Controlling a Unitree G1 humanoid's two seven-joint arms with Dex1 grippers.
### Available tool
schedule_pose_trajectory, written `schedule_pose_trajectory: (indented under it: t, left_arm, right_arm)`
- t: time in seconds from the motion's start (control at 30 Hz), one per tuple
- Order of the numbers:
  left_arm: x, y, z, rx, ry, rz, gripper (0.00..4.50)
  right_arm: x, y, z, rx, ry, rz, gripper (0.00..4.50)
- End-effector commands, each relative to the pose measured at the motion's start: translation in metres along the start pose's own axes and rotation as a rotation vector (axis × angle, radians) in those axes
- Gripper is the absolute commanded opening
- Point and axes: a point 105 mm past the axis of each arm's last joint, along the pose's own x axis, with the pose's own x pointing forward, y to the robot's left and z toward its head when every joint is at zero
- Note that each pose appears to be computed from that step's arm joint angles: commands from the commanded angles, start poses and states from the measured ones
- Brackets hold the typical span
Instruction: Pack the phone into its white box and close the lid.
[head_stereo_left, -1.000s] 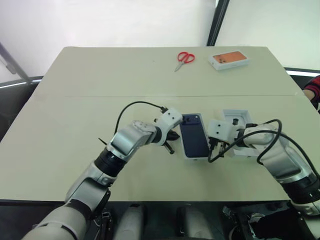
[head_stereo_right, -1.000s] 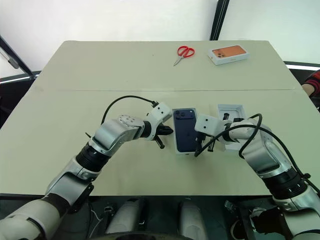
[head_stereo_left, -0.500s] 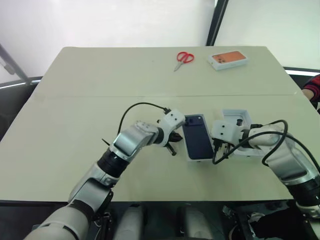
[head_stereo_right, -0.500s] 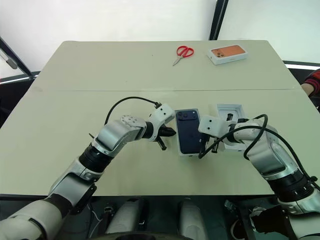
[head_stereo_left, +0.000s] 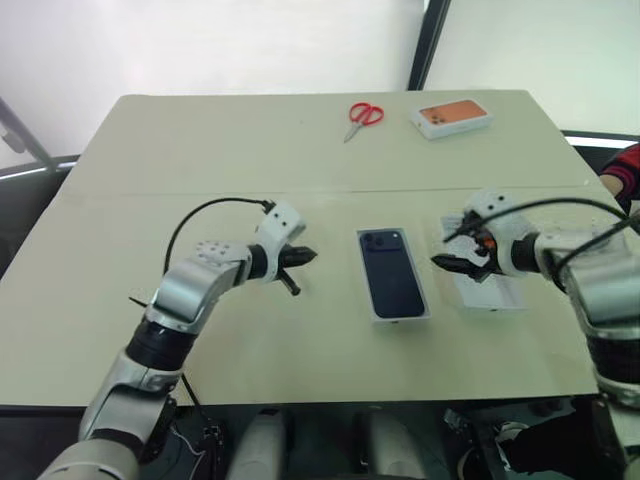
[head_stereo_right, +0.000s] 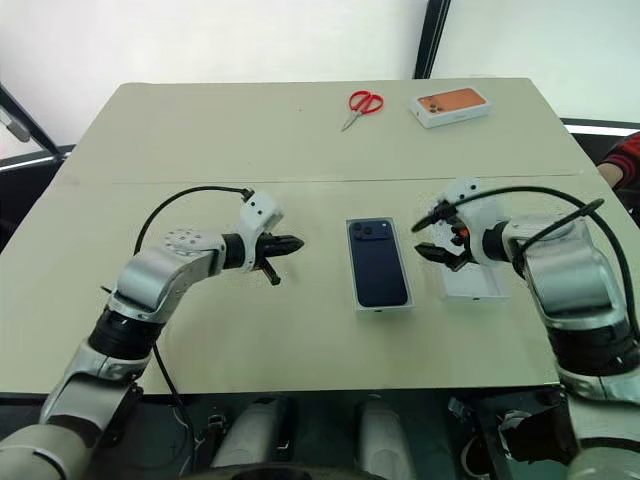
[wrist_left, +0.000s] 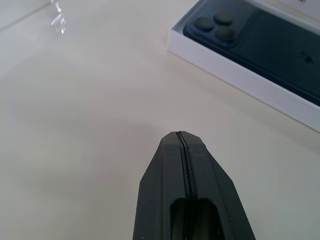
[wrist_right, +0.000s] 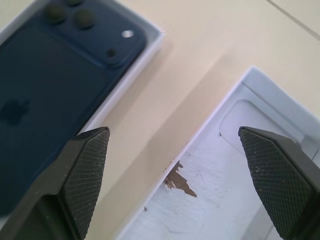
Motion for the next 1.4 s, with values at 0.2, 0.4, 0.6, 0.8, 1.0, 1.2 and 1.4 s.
schedule_pose_trajectory:
  t: [0.2,0.4,0.6,0.8,1.0,1.2,1.4]
  left_arm:
    - [-0.017,-0.033,0.018,0.210,-0.148,-0.170,0.00]
    - [-0.026,-0.049,0.015,0.275,-0.188,-0.263,0.00]
    - [-0.027,-0.045,0.011,0.266,-0.186,-0.238,0.00]
    - [-0.030,-0.037,0.007,0.240,-0.184,-0.191,0.00]
    - [-0.037,0.018,0.006,0.136,-0.215,0.077,0.00]
    - [-0.044,0.041,0.006,0.073,-0.255,0.146,0.00]
    - [-0.049,0.030,0.004,0.132,-0.237,0.054,0.00]
  right_arm:
    - [0.004,-0.012,-0.020,0.281,0.167,-0.081,4.38]
    - [0.012,-0.006,-0.019,0.286,0.199,-0.041,3.05]
    - [0.011,-0.008,-0.003,0.311,0.162,-0.039,0.05]
    - [-0.003,-0.015,0.035,0.351,0.029,-0.033,0.05]
    - [-0.034,0.026,0.106,0.421,-0.284,0.406,0.05]
    - [-0.040,0.095,0.117,0.482,-0.320,0.774,0.05]
    - [-0.016,0.152,0.106,0.709,-0.306,0.875,0.05]
